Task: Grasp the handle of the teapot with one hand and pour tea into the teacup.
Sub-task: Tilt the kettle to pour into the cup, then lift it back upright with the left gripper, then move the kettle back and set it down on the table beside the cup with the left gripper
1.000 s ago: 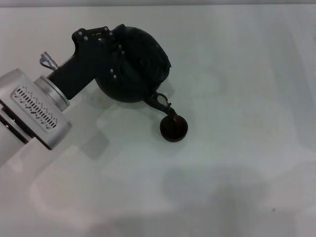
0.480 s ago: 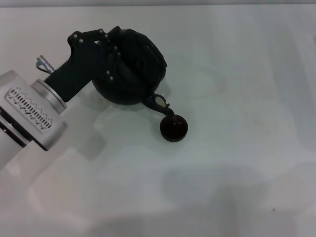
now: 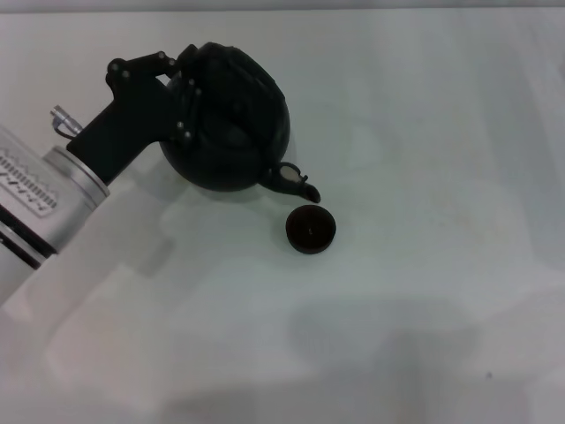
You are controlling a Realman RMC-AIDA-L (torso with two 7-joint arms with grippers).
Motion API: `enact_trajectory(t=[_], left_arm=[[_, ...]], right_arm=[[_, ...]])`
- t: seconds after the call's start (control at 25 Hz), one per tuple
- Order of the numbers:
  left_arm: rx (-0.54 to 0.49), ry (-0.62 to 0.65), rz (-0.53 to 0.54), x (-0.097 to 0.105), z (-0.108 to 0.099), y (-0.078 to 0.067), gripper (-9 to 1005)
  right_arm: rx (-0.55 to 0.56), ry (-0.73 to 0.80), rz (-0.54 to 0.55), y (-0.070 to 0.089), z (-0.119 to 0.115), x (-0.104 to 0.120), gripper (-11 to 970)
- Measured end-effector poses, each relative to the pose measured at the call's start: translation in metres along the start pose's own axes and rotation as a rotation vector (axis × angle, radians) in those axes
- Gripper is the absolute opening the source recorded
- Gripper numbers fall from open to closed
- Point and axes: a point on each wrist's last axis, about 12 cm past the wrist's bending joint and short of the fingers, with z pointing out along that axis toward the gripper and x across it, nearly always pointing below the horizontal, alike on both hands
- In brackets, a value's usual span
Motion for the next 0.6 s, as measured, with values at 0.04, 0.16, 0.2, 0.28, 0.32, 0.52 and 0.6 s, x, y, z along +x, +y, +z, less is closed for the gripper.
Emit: enact_trajectory(t=[0.04,0.16,0.2,0.28,0.32,0.52,0.6], left_arm=[[-0.011,0.003,-0.026,0.0,-0.001,0.001,99],[-0.063,0.009,-0.095,0.002,-0.004,0.003,99],[-0.092,0.008,-0.127,0.001,-0.007,0.003,99],[-0.12,0.006,-0.157,0.001,-0.009,0.002,99],[-0.12,0.006,-0.157,0.001,-0.009,0.002,98],[-0.312,0.017,-0.316,0.002,-0.03,-0.005,98],[-0.349,0.026,-0.359,0.003,-0.035,-0.008,99]], right_arm=[[-0.001,0.0,0.0,0.0,0.0,0.0,836],[-0.001,0.001,-0.001,0.0,-0.001,0.0,836],[-0.001,0.001,-0.001,0.0,-0.001,0.0,836],[0.0,0.001,-0.001,-0.001,-0.001,0.001,836],[0.0,0.001,-0.001,-0.001,-0.001,0.001,836],[0.001,0.002,-0.001,-0.001,-0.001,0.001,836],[0.0,0.002,-0.001,-0.001,-0.001,0.0,836]])
